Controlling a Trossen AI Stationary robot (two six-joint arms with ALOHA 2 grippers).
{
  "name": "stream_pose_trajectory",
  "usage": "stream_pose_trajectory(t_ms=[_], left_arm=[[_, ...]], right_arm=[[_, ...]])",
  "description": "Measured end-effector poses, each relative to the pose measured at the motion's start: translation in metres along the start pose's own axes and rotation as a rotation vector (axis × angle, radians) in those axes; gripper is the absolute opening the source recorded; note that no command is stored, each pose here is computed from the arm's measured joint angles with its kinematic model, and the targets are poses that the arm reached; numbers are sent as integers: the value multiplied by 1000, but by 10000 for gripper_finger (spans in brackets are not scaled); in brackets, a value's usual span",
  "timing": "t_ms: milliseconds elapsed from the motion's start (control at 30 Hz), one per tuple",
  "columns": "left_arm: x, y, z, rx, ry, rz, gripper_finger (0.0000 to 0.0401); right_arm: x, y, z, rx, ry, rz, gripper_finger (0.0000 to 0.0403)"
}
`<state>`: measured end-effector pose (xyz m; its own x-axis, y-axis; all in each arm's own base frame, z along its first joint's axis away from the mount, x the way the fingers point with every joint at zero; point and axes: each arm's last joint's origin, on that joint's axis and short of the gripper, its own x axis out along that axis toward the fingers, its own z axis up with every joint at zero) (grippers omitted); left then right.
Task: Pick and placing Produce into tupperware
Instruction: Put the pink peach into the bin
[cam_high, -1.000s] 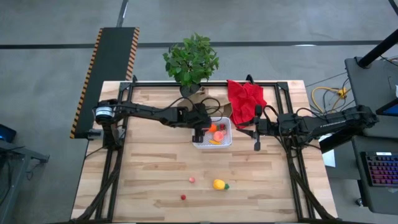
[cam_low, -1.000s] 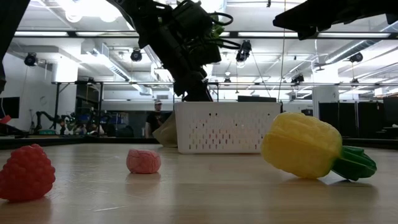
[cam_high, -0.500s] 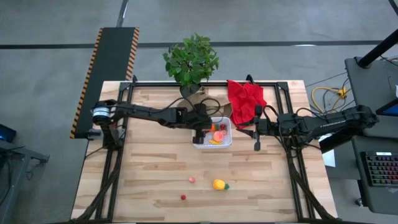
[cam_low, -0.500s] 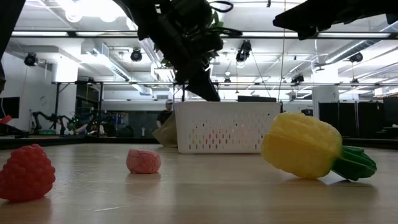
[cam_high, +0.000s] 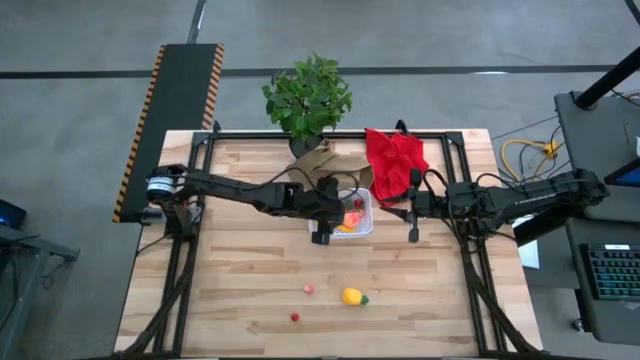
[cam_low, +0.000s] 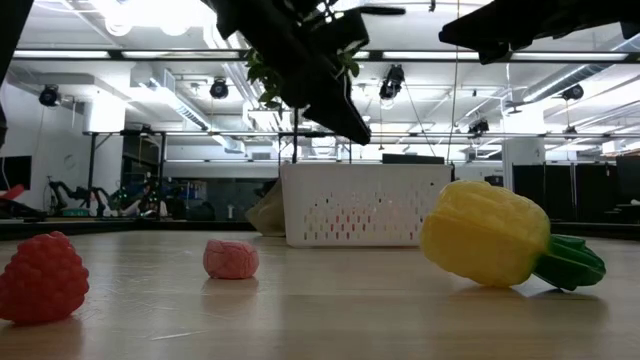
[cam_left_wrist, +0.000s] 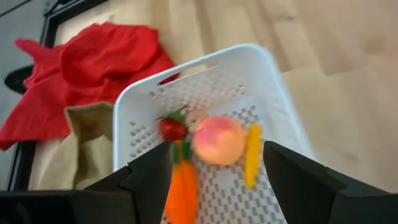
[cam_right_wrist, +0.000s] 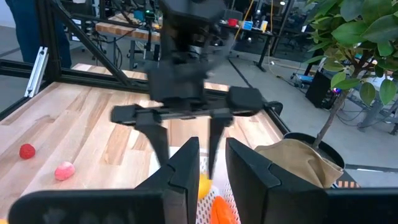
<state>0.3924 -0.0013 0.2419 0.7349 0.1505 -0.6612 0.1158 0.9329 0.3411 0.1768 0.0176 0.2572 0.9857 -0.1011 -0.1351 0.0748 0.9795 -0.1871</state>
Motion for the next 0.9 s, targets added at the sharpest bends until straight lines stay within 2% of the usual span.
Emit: stream_pose_trajectory(t_ms=[333,500,600,733,900], left_arm=[[-23,-47,17,97,50,-120,234],[-42,-69,27,56,37,-164,234],[-53,-76,31,-10,14,-179,234],[-58,-82,30,-12,44,-175,235],[-58,-86,26,1,71,-170,275]], right_arm=[[0,0,0,0,1,0,70],[0,0,0,15,2,0,70],[0,0,0,25,1,0,70],[0,0,0,26,1,0,70],[0,0,0,26,1,0,70]])
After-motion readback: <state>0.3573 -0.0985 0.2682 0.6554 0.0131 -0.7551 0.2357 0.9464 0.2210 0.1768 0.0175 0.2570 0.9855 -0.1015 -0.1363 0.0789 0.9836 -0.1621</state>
